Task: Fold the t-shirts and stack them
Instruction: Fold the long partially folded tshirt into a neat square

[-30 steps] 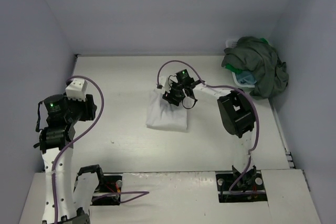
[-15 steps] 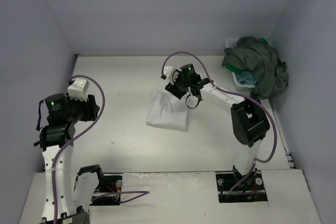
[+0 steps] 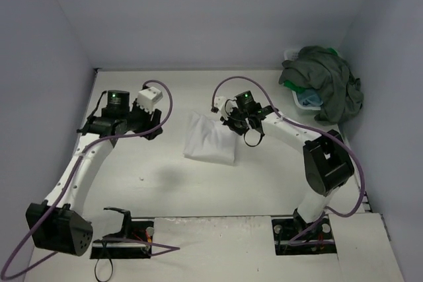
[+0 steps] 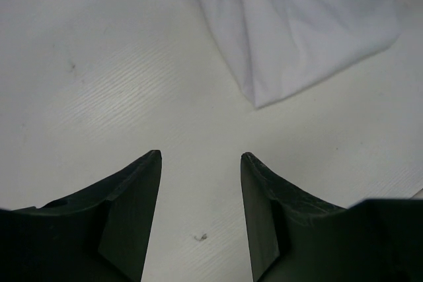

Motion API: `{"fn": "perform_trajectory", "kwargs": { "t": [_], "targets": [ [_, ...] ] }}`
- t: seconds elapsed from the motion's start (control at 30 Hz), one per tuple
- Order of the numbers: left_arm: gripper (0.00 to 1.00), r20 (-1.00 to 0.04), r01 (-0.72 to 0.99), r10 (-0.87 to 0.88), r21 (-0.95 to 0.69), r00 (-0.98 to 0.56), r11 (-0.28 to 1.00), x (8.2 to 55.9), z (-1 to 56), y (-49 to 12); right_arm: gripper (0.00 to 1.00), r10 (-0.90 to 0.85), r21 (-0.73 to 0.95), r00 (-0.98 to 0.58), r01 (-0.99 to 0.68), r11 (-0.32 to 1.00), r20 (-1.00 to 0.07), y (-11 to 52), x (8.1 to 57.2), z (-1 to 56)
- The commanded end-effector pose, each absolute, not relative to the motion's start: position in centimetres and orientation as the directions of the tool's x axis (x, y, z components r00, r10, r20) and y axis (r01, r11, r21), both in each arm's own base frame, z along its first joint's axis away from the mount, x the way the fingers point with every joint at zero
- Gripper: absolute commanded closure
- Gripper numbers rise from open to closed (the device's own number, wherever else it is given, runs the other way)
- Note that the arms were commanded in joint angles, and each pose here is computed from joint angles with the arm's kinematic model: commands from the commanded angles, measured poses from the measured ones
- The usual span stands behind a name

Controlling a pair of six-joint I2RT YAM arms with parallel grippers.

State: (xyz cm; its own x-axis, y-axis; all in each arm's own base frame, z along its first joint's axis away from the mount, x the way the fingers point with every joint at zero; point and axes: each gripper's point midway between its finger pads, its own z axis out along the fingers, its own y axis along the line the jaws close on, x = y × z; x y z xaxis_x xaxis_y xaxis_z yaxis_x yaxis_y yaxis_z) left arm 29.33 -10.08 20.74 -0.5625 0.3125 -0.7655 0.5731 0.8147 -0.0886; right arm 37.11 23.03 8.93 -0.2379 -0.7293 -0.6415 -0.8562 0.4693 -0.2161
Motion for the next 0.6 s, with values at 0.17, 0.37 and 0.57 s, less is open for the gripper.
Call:
{"fn": "perform_trajectory", "kwargs": {
  "t": [0.17, 0.37, 0.57],
  "targets": [
    [0.56, -0.866, 0.72, 0.352, -0.014, -0.356, 0.693, 33.5, 23.7, -17.4, 1.0, -0.721, -0.075, -0.313, -0.89, 0.451, -0.619, 22.9, 35.1, 5.1],
    [0.64, -0.866, 0.771, 0.385, -0.001, -0.319, 0.637, 34.8, 21.8, -20.8, 1.0, -0.726, -0.043, -0.343, -0.889, 0.455, -0.595, 22.5, 35.2, 3.2],
    [0.66, -0.869, 0.784, 0.381, -0.012, -0.315, 0.621, 35.9, 20.5, -22.0, 1.0, -0.724, -0.025, -0.367, -0.883, 0.468, -0.584, 21.8, 35.3, 2.3]
  ]
}}
